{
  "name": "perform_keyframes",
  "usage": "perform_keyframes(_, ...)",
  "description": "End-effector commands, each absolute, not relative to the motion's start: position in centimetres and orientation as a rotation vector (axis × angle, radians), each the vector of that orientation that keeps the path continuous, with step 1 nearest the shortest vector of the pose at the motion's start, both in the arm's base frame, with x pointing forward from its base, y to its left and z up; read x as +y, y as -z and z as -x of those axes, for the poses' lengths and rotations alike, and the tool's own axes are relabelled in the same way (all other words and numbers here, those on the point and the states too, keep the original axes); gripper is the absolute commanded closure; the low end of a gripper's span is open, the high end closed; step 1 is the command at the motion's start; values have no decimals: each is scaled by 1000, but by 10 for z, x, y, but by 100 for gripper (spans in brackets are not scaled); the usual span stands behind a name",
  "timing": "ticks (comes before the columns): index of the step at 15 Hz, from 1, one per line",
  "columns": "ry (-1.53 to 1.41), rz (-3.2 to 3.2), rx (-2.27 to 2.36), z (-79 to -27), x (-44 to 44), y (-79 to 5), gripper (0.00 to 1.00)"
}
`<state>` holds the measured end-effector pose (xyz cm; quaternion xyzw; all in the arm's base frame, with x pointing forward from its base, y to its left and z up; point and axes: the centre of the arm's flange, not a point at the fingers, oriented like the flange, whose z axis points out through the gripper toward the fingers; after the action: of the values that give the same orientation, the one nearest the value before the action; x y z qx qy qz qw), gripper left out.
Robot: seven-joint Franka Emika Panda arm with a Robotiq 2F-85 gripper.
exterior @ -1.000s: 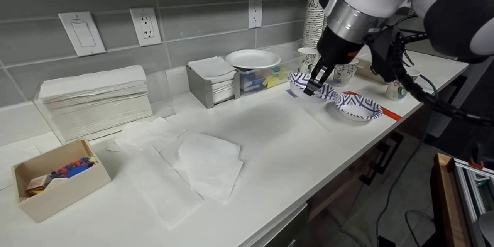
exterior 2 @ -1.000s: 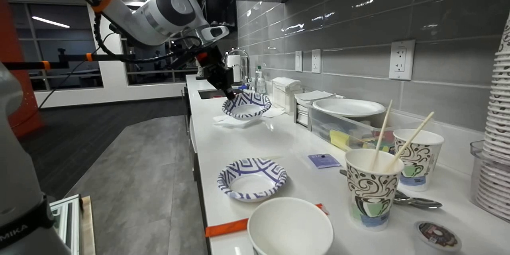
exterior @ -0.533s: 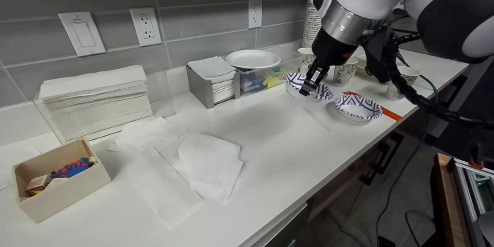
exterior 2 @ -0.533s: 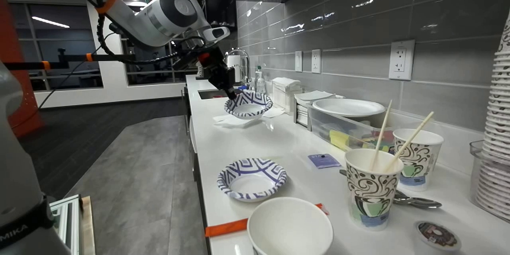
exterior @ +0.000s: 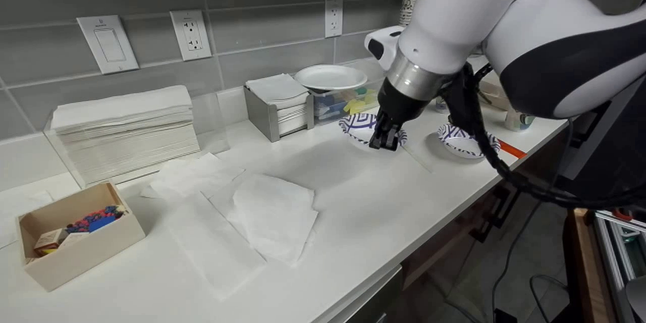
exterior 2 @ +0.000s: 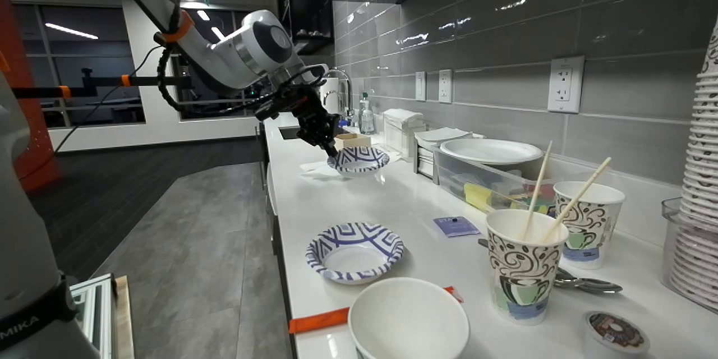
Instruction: Unstack the black and white bowls.
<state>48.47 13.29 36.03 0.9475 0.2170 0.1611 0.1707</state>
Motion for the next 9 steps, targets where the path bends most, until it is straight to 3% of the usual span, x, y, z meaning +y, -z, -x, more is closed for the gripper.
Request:
perform_keyframes(1,-485,-2609,805,-522,158,-325,99)
perform_keyframes(5,-491,-2526,947,-542,167,-302,99)
perform_keyframes(6,-480,-2524,956,-546,166,-301,72)
perform_keyframes(7,-478,-2529,944,-548,167,-306,70)
perform_keyframes(9,-472,-2614,938,-546,174,-324,56)
